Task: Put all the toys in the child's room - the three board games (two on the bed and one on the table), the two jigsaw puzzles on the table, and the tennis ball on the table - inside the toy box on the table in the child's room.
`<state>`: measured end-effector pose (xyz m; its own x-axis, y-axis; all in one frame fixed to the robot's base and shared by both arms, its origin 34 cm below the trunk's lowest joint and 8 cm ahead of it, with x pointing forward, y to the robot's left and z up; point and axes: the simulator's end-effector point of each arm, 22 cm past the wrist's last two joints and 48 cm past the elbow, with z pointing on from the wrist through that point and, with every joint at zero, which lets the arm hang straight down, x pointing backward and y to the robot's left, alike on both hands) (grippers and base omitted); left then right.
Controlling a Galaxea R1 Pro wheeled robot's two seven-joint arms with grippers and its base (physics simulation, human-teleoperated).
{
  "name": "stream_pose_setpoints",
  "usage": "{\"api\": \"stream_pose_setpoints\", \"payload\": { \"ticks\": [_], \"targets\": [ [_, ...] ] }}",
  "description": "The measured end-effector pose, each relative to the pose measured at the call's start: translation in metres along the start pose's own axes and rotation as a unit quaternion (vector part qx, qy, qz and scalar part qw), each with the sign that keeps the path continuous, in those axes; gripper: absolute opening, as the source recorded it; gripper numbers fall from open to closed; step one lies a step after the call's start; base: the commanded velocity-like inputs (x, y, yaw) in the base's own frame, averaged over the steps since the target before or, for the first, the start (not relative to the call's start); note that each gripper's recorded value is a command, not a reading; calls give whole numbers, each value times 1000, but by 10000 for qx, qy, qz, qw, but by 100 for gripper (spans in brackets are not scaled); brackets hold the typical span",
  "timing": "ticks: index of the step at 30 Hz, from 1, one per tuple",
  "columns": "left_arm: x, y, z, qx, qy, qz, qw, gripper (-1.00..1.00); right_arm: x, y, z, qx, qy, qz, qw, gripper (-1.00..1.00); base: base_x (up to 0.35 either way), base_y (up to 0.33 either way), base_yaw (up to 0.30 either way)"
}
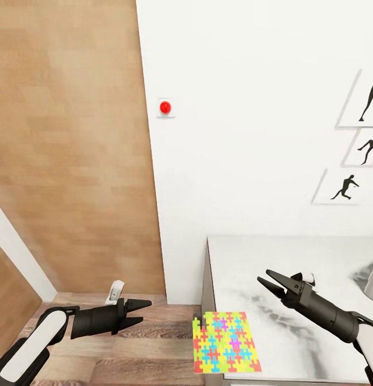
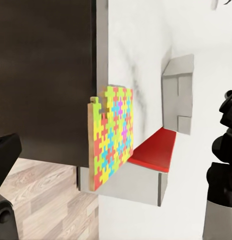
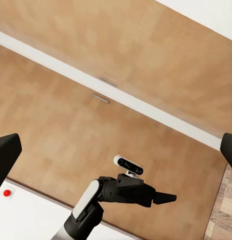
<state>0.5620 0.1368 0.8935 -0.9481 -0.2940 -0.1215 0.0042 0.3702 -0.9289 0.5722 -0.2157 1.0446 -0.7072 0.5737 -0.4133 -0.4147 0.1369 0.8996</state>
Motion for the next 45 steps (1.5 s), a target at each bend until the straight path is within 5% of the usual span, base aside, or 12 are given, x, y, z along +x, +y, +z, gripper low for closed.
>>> {"api": "stream_pose_setpoints", "payload": {
  "ticks": [45],
  "targets": [
    [8, 51, 26, 77, 24, 27, 10000, 100, 19, -57, -13, 30, -83, -27, 10000, 100, 0, 0, 0]
  ]
}}
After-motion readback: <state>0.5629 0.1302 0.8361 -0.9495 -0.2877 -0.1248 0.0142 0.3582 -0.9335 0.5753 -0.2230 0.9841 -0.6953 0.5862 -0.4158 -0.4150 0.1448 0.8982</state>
